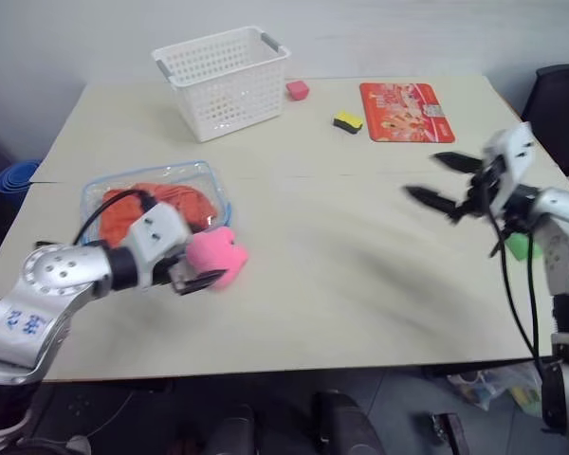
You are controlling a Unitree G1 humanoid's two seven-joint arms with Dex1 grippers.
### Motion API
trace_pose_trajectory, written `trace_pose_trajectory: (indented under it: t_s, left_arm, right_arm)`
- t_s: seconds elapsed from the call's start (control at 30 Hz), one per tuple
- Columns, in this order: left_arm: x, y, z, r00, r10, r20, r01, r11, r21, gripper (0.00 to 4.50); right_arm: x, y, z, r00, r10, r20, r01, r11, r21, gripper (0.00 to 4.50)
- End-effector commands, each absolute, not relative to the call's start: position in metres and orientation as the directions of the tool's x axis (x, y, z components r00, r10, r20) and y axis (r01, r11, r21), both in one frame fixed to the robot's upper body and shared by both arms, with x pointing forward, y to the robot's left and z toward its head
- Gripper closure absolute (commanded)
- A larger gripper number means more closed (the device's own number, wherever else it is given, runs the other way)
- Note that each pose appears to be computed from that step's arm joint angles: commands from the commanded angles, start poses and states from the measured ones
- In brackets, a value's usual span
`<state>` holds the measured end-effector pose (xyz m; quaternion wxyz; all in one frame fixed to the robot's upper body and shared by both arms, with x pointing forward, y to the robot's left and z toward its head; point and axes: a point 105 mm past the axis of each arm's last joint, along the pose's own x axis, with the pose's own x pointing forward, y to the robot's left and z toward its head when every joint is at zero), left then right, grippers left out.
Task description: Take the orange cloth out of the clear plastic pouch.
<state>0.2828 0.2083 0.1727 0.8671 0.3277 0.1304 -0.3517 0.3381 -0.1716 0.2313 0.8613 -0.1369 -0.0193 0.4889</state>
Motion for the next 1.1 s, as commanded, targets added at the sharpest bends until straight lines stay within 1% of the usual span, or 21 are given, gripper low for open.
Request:
trace_pose_trajectory:
  t_s: [0.03,0.07,0.13,0.23,0.37,0.47,0.67,0.7,0.73,0.83,0.93,1.1]
  left_arm:
    - [0.281,0.249,0.18,0.813,-0.335,-0.476,0.582,0.488,0.65,0.0]
    - [0.28,0.266,0.176,0.829,-0.271,-0.488,0.557,0.474,0.682,0.0]
    - [0.278,0.289,0.171,0.847,-0.187,-0.497,0.524,0.453,0.721,0.0]
    - [0.282,0.304,0.167,0.864,-0.149,-0.48,0.494,0.43,0.755,0.0]
    - [0.295,0.314,0.159,0.878,-0.125,-0.462,0.471,0.399,0.787,0.0]
    - [0.307,0.307,0.152,0.876,-0.166,-0.454,0.482,0.366,0.796,0.0]
    - [0.316,0.303,0.142,0.862,-0.185,-0.473,0.507,0.283,0.814,0.0]
    - [0.317,0.304,0.142,0.862,-0.185,-0.472,0.507,0.272,0.818,0.38]
    - [0.318,0.304,0.142,0.862,-0.188,-0.47,0.506,0.272,0.818,0.51]
    - [0.324,0.303,0.142,0.869,-0.198,-0.454,0.494,0.281,0.823,1.4]
    - [0.329,0.302,0.142,0.872,-0.2,-0.447,0.488,0.275,0.828,2.45]
    - [0.338,0.301,0.145,0.874,-0.215,-0.436,0.482,0.274,0.832,3.82]
  right_arm:
    - [0.297,-0.13,0.24,0.243,0.962,-0.127,-0.954,0.213,-0.212,0.03]
    - [0.287,-0.12,0.238,0.167,0.975,-0.148,-0.97,0.136,-0.201,0.03]
    - [0.272,-0.106,0.237,0.058,0.983,-0.172,-0.982,0.025,-0.185,0.03]
    - [0.264,-0.097,0.237,-0.018,0.985,-0.172,-0.985,-0.047,-0.166,0.03]
    - [0.267,-0.093,0.233,-0.021,0.984,-0.176,-0.987,-0.048,-0.155,0.03]
    - [0.268,-0.094,0.225,-0.014,0.982,-0.19,-0.988,-0.042,-0.146,0.03]
    - [0.263,-0.095,0.224,-0.019,0.982,-0.188,-0.989,-0.046,-0.138,0.03]
    - [0.262,-0.095,0.224,-0.02,0.982,-0.187,-0.989,-0.046,-0.137,0.0]
    - [0.262,-0.095,0.225,-0.019,0.983,-0.185,-0.989,-0.045,-0.139,0.0]
    - [0.261,-0.097,0.225,0.003,0.983,-0.181,-0.989,-0.024,-0.147,0.0]
    - [0.262,-0.099,0.225,0.027,0.984,-0.177,-0.988,0.0,-0.152,0.0]
    - [0.261,-0.102,0.224,0.052,0.983,-0.176,-0.987,0.024,-0.156,0.0]
